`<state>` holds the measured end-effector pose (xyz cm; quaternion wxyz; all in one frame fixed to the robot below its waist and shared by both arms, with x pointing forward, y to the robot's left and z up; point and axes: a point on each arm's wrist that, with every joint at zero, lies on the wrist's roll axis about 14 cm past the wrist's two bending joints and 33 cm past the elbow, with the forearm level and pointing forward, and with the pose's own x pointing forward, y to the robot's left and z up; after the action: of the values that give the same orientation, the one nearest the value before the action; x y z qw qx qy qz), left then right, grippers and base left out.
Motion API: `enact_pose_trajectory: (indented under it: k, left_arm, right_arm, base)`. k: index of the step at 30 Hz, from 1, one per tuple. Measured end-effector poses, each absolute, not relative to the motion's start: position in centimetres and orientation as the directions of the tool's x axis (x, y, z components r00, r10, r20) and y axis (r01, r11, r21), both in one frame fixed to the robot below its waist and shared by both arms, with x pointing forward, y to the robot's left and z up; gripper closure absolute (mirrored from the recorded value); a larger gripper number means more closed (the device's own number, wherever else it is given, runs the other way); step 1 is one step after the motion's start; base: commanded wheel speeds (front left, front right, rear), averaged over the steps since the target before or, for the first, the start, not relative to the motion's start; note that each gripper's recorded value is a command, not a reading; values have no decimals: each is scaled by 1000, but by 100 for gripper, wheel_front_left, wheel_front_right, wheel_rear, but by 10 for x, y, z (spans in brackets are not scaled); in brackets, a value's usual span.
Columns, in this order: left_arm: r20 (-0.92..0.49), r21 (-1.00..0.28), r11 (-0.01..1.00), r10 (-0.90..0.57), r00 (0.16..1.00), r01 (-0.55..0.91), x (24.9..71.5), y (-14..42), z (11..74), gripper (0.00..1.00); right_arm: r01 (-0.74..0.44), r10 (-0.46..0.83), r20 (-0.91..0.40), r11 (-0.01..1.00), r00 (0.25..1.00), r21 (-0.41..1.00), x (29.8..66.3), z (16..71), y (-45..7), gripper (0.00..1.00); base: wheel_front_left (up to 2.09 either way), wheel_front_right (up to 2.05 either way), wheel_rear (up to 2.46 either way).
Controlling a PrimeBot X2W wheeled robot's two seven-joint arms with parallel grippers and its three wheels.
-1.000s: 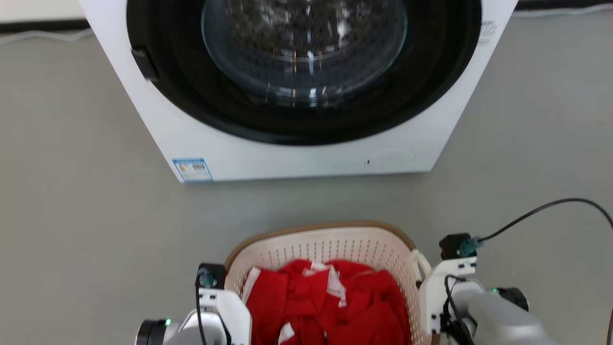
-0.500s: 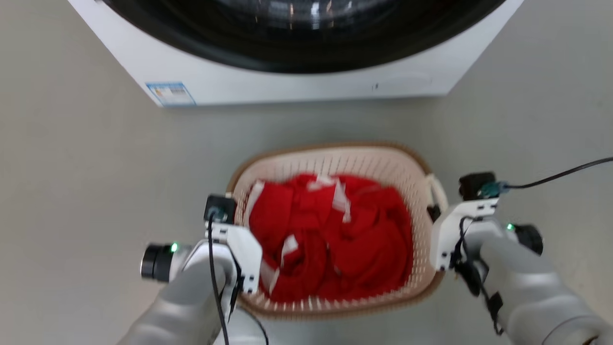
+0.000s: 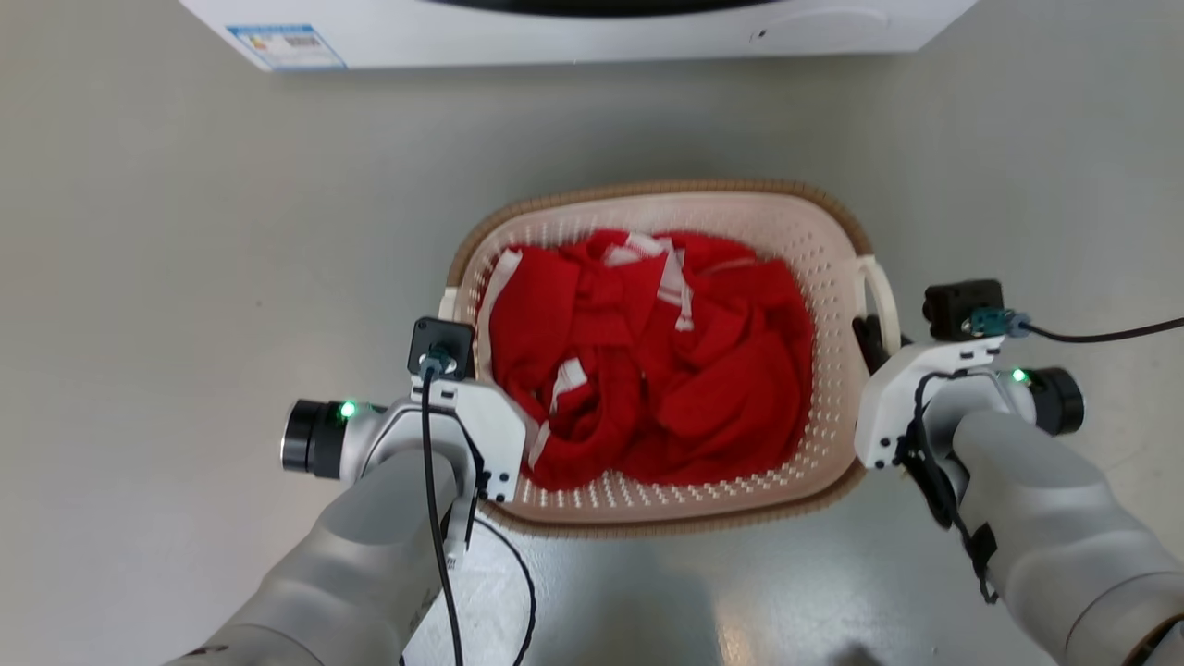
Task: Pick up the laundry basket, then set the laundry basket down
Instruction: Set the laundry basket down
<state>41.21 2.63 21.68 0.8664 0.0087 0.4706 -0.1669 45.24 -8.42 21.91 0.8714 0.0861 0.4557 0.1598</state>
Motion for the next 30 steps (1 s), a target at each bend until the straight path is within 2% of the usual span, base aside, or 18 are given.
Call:
enact_pose_trajectory:
  k: [10,17,30]
  left_arm:
    - [-818,-140,953,-265,511,270,417,30,195,100]
    - [-798,-141,953,-269,540,266,432,30,183,100]
    - [-799,-143,951,-273,536,273,439,29,166,100]
  right_arm:
    - [-207,369,-766,929,526,306,459,191,-82,100]
    - [-212,373,-753,928,542,307,476,178,-82,100]
    - [-206,373,-755,928,539,311,478,162,-84,100]
  base:
    - [0,0,0]
    - [0,0,0]
    - [0,0,0]
